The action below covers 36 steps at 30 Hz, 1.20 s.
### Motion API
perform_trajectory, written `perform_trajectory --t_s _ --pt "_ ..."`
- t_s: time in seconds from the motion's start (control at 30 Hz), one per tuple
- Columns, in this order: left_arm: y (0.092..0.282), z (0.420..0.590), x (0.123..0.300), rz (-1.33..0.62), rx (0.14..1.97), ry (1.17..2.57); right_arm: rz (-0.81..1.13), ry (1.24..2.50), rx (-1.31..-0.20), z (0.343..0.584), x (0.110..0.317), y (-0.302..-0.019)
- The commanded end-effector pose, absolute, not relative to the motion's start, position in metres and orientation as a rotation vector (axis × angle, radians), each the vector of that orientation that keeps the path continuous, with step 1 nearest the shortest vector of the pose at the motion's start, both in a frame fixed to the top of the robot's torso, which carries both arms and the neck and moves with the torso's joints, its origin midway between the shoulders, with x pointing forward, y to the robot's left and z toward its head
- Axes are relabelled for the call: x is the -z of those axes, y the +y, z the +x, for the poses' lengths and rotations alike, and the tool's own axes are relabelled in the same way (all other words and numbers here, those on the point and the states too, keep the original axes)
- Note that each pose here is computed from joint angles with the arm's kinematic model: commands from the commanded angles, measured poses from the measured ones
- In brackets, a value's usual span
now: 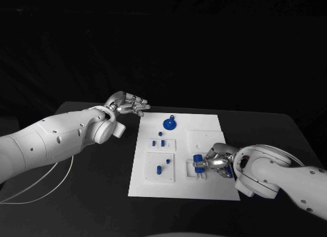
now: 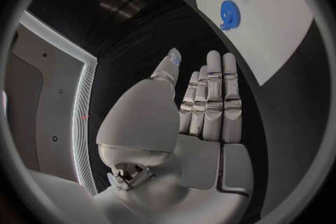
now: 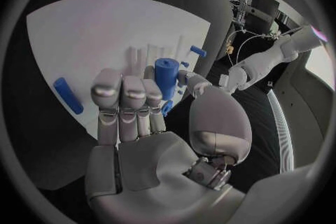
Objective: Assemble the parts on the task board
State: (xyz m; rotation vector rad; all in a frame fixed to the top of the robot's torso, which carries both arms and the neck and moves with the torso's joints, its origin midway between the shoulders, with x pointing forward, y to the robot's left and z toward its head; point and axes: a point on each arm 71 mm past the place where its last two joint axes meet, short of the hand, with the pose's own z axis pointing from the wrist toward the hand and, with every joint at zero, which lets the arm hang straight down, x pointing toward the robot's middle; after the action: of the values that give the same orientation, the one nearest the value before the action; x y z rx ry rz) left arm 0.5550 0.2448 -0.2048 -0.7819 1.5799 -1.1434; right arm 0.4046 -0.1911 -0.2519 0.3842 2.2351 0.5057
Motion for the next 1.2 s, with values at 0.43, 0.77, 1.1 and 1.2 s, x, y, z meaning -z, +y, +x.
perform_trajectory --t_s 0.43,0.77,1.1,1.2 --pt "0.241 0.554 0.204 -0.766 1.169 1.574 0.341 2.262 -0.504 0.405 0.259 -0.181" --pt "0.241 0.554 0.204 -0.763 1.171 1.57 0.318 2.285 -0.506 0.403 0.263 -0.176" --pt "0.241 0.554 0.204 -0.765 1.167 1.576 0.305 2.284 -0.506 0.402 0.264 -0.173" --pt "0.242 0.554 0.205 -0.766 1.165 1.577 0.303 2.284 -0.506 0.402 0.264 -0.173"
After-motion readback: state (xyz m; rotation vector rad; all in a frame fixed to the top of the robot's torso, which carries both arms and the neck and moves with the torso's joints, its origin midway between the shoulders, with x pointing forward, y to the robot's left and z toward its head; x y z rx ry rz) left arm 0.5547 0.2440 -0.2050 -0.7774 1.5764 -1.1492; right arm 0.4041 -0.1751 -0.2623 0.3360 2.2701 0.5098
